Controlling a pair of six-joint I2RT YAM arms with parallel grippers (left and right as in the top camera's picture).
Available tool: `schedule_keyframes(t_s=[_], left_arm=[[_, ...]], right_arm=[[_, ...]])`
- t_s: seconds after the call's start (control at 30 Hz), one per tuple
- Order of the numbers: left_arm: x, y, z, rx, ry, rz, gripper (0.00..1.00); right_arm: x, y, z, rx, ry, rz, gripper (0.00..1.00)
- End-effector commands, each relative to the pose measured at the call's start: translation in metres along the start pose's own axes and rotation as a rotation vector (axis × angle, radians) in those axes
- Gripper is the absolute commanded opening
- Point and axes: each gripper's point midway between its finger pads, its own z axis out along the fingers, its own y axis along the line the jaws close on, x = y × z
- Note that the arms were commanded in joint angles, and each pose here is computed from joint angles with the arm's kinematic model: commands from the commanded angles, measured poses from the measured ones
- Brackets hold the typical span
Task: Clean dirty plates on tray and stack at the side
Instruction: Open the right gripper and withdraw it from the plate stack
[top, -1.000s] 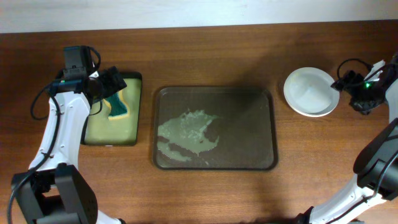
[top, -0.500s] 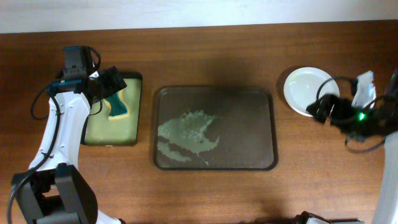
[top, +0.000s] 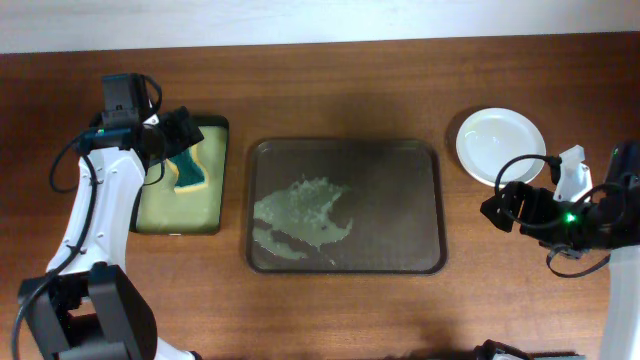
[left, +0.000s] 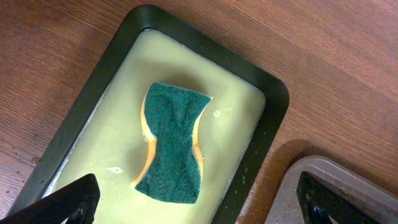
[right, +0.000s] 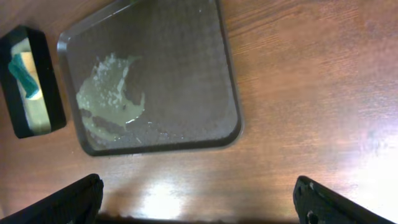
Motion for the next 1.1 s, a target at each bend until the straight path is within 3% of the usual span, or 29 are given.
schedule_keyframes(t_s=[0.0,0.07,0.2,0.4,0.73,1.07], left_arm=[[-0.003,0.001,-0.002,0.004,-0.008,0.0,0.99],[-0.003,0.001,-0.002,0.003,-0.008,0.0,0.99],[-0.003,0.001,-0.002,0.003,-0.008,-0.001,0.99],[-0.003,0.001,-0.002,0.003,-0.009,-0.001,0.99],[-0.003,0.001,-0.002,0.003,-0.009,-0.001,0.99],[-0.003,0.001,-0.002,0.003,-0.008,-0.001,0.99]], right_arm=[[-0.006,0.001,0.016,0.001,-0.067,-0.089,0.98],[-0.012,0.019,0.03,-0.037,-0.176,-0.235,0.98],[-0.007,0.092,0.045,-0.24,-0.599,-0.667,0.98],[0.021,0.076,0.046,-0.273,-0.942,-0.763,0.98],[0.017,0.033,0.038,-0.096,-1.191,-0.66,0.98],[0.013,0.003,0.069,0.014,-1.146,-0.587,0.98]])
